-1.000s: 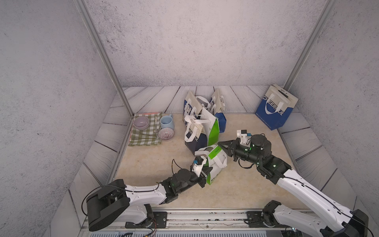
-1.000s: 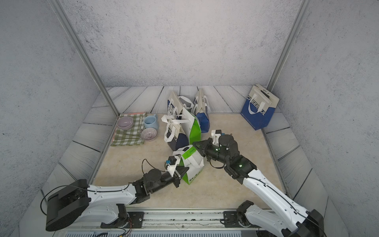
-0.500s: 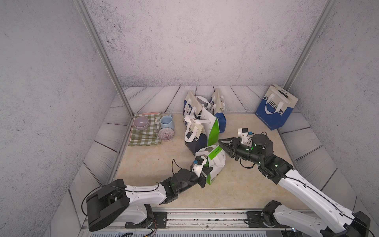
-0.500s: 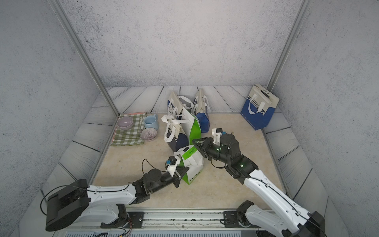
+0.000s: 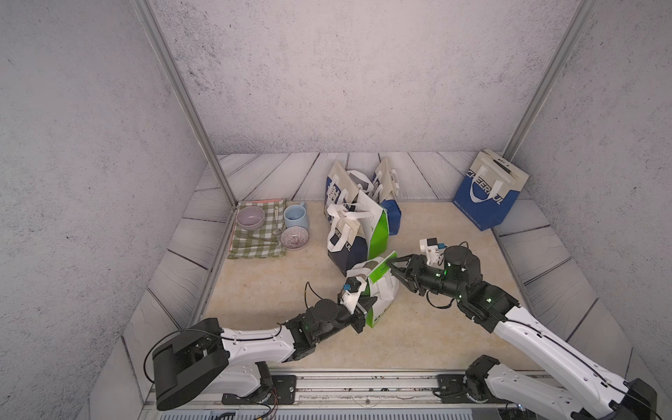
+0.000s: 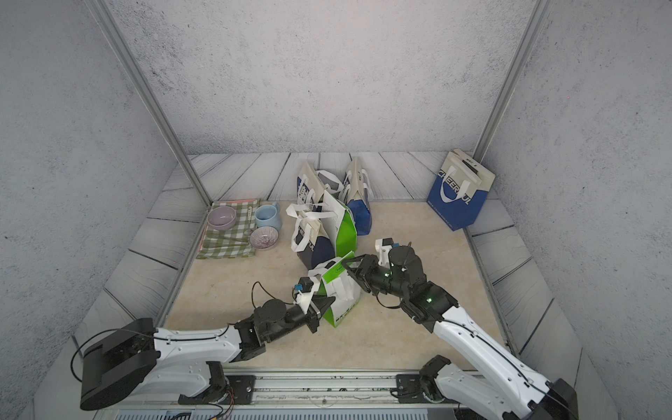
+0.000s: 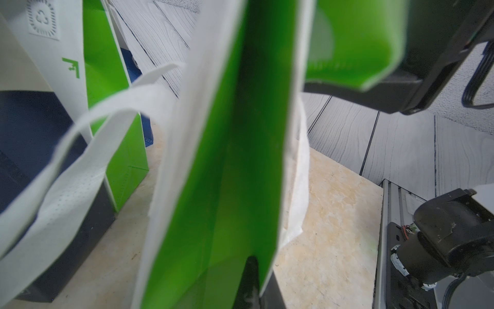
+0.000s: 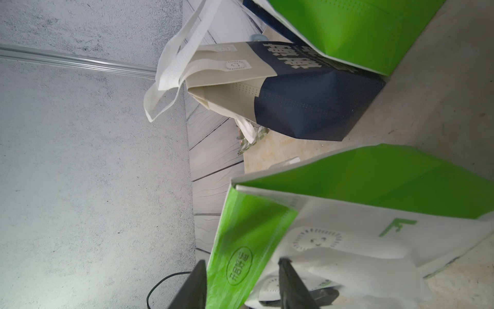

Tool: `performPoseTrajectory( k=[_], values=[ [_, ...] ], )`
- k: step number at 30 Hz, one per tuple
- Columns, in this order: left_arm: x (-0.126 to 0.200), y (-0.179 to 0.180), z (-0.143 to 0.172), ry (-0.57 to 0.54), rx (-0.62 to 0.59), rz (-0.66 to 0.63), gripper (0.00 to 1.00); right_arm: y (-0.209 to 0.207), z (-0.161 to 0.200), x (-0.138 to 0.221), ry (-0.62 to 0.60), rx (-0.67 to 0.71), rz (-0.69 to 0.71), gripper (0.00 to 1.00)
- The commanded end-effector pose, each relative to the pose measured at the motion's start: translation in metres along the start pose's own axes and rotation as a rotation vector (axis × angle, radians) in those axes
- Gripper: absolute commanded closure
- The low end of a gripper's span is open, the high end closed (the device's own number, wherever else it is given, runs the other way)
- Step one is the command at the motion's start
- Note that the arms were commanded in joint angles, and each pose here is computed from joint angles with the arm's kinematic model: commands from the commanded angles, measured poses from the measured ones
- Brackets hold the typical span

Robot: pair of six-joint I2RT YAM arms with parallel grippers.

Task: Open the takeout bag
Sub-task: Open the takeout bag at the center of the board.

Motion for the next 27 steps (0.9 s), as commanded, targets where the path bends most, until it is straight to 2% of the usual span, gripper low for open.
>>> performPoseTrajectory(
  k=[1,14,22,27],
  values=[
    [-0.002,-0.003,0.002,0.020,-0.012,0.012,1.00,0.002,0.001,-0.004,0.019,-0.010,-0.012,0.55],
    [-0.003,-0.003,0.003,0.024,-0.011,0.015,1.00,0.015,0.001,-0.017,0.047,-0.046,-0.068,0.54],
    [-0.004,-0.004,0.004,0.024,-0.009,0.018,1.00,0.031,0.001,-0.020,0.069,-0.075,-0.127,0.59],
    [-0.004,-0.004,0.005,0.026,-0.008,0.017,1.00,0.037,0.002,-0.020,0.081,-0.091,-0.160,0.66]
  ],
)
Point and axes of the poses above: each gripper's point midway between its finger pads, its own x axis back along the fingers, its own y axis along the line the jaws close on, z = x × y, the point moved 1 cm from there along x, back along the fingers, and after that the axes turned 6 degrees about -x, right-handed, at the moved point
